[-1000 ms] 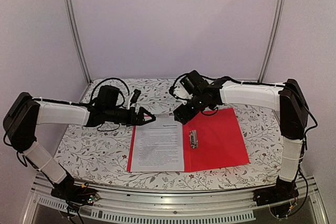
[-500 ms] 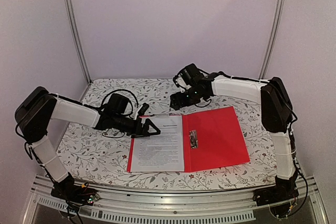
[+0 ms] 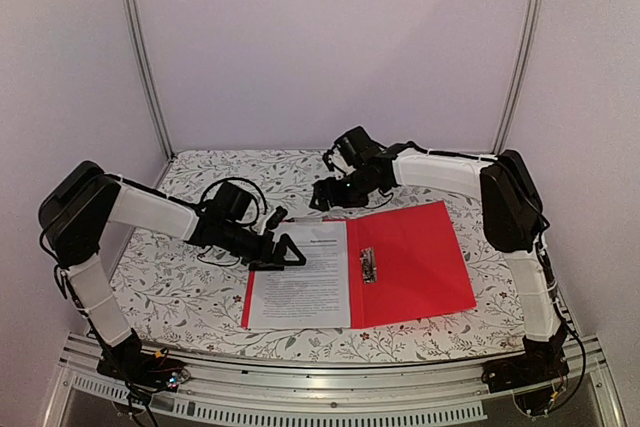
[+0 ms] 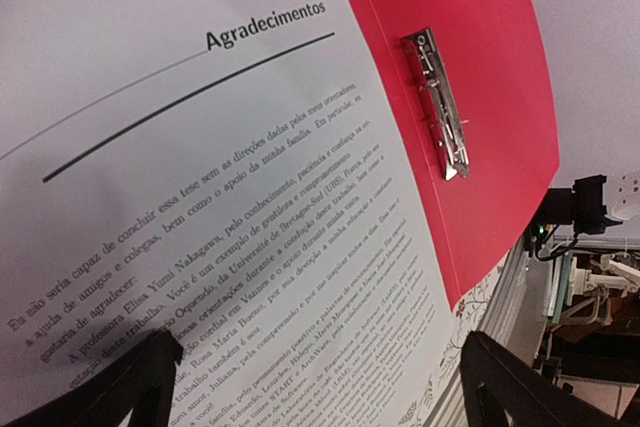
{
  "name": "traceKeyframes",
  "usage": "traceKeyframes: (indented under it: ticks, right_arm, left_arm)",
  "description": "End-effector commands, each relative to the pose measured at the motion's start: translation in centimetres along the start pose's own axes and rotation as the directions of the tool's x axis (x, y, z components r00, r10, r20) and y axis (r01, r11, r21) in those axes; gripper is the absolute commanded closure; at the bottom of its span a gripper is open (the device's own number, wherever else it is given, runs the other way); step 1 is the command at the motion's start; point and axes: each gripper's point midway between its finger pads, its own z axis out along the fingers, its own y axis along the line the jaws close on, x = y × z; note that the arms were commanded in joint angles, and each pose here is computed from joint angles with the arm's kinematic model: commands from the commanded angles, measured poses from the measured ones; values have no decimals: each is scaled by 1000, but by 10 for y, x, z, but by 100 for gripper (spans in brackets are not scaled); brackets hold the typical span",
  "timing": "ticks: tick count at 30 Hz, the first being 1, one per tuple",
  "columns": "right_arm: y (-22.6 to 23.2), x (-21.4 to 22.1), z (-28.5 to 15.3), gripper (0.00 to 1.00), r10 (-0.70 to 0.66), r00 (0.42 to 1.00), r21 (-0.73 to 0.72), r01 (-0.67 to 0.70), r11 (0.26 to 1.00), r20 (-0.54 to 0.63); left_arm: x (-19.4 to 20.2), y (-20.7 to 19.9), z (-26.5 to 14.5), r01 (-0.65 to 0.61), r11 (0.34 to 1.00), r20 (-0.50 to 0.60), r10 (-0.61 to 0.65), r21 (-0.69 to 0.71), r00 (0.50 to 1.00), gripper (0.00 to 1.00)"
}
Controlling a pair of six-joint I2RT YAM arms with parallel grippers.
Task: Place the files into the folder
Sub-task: Move the folder with some files to the center of the board, then hold the folder with some files at the corner of the board.
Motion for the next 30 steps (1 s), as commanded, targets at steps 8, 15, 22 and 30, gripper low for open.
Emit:
traceKeyframes:
  ticks: [8, 15, 22, 30]
  right_arm:
    - [-8, 12, 28, 17, 136, 989, -52, -139, 989, -53]
    - [-13, 18, 34, 18, 173, 982, -52, -177, 983, -75]
    - [-20, 22, 41, 17, 192, 977, -48, -197, 979, -87]
    - [-20, 25, 47, 17, 214, 971, -76, -223, 972, -103]
  left_arm:
    - [16, 9, 11, 17, 999, -82, -21, -49, 996, 0]
    - [17, 11, 13, 21, 998, -97, -26, -56, 995, 0]
    - [17, 12, 14, 20, 998, -100, -26, -61, 995, 0]
    - [19, 12, 14, 23, 998, -105, -29, -61, 994, 0]
